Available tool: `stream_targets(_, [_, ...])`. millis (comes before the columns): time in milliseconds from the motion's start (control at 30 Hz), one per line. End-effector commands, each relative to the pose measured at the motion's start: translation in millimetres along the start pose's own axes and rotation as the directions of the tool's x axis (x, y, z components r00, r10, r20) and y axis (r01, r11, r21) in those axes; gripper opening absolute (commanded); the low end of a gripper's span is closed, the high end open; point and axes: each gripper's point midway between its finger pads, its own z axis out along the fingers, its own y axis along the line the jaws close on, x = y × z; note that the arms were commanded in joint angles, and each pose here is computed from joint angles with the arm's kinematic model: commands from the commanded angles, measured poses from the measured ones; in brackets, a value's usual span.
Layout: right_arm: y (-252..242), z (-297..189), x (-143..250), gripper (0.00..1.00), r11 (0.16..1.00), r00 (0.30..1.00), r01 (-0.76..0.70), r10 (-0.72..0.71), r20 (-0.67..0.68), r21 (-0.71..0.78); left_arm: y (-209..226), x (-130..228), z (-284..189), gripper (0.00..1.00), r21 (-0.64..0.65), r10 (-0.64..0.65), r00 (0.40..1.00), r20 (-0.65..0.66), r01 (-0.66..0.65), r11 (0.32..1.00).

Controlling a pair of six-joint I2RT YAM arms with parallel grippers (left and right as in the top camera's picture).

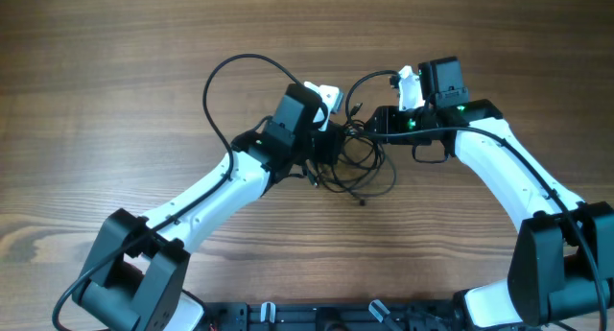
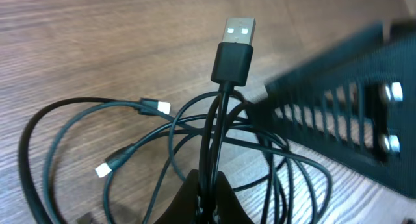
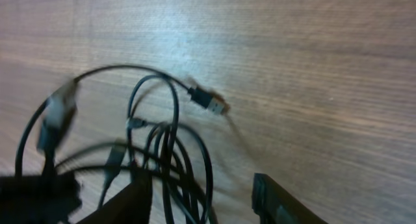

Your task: Untangle cables

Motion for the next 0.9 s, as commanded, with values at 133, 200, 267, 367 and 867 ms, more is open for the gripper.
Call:
stream_targets(133, [5, 2, 11, 0.50, 0.999, 0.998, -0.014, 0.012, -0.063, -0.030, 1, -27, -19, 0.04, 0.100, -0.101, 0.993, 0.063, 0.095, 0.990])
stream_targets(200, [5, 1, 12, 0.50, 0.999, 0.998, -0.016, 0.014, -0.068, -0.029, 1, -28, -20, 0.04, 0.104, -0.106, 0.992, 0.065, 0.099, 0.990])
stream_targets(267, [5, 1, 12, 0.46, 0.999, 0.998, -0.016, 0.014, -0.068, -0.029, 1, -28, -20, 0.04, 0.105, -0.106, 0.992, 0.065, 0.099, 0.990])
stream_targets(367, [5, 1, 12, 0.38, 0.999, 0.998, -0.017, 0.015, -0.067, -0.029, 1, -28, -20, 0.04, 0.105, -0.107, 0.992, 0.065, 0.100, 0.989])
stream_targets(867, [4, 10, 21, 0.25, 0.999, 0.997, -0.009, 0.007, -0.071, -0.037, -6, -24, -20, 0.04, 0.149, -0.160, 0.987, 0.032, 0.154, 0.977])
